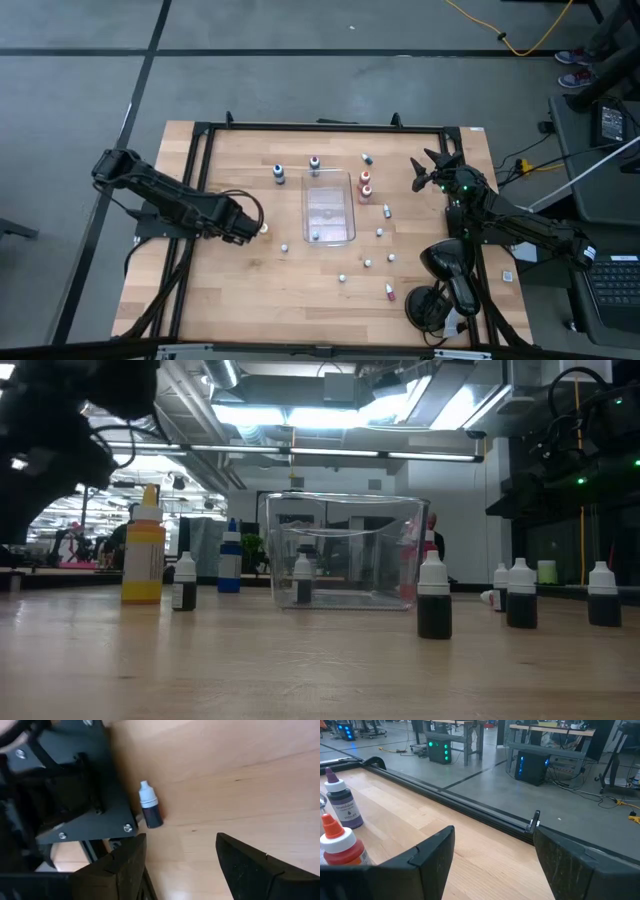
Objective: Pick & Place food coloring
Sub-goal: Put the small pink food coloring bottle into the bottom of the bin
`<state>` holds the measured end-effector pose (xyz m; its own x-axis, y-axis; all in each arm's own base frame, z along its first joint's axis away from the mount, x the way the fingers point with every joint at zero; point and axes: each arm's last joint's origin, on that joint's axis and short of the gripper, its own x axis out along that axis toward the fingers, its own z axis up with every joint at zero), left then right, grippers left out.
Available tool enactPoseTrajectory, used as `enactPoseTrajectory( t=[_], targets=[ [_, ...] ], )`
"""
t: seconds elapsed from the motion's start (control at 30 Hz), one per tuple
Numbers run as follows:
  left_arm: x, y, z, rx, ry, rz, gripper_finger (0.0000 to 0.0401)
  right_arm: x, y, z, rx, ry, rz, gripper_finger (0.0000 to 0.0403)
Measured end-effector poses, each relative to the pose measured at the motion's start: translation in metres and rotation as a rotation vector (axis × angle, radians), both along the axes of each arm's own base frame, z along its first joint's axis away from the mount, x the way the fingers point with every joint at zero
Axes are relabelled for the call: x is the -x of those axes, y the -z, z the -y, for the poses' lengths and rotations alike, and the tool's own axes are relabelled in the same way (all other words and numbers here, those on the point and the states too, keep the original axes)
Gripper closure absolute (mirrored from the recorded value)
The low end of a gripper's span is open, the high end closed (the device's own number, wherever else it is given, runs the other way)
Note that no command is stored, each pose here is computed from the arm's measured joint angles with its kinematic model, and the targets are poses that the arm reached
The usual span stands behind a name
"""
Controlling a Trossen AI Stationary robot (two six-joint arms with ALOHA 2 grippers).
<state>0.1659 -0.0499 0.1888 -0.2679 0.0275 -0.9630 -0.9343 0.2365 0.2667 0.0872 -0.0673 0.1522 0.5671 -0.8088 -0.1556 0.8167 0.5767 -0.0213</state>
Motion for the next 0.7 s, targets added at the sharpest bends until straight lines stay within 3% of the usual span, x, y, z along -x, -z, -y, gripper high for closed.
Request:
enactPoseTrajectory(
  t=[0.23, 0.7],
  targets=[
    [0.009, 0.019, 0.003, -0.013, -0.019, -0.014, 0.0168, 0.000, 0.000, 0.000, 0.000, 0.000, 0.000, 0.0130],
    [0.004, 0.029, 0.004, -0.079, -0.047, -0.062, 0.0168, 0.000, 0.000, 0.000, 0.000, 0.000, 0.000, 0.0130]
  ],
)
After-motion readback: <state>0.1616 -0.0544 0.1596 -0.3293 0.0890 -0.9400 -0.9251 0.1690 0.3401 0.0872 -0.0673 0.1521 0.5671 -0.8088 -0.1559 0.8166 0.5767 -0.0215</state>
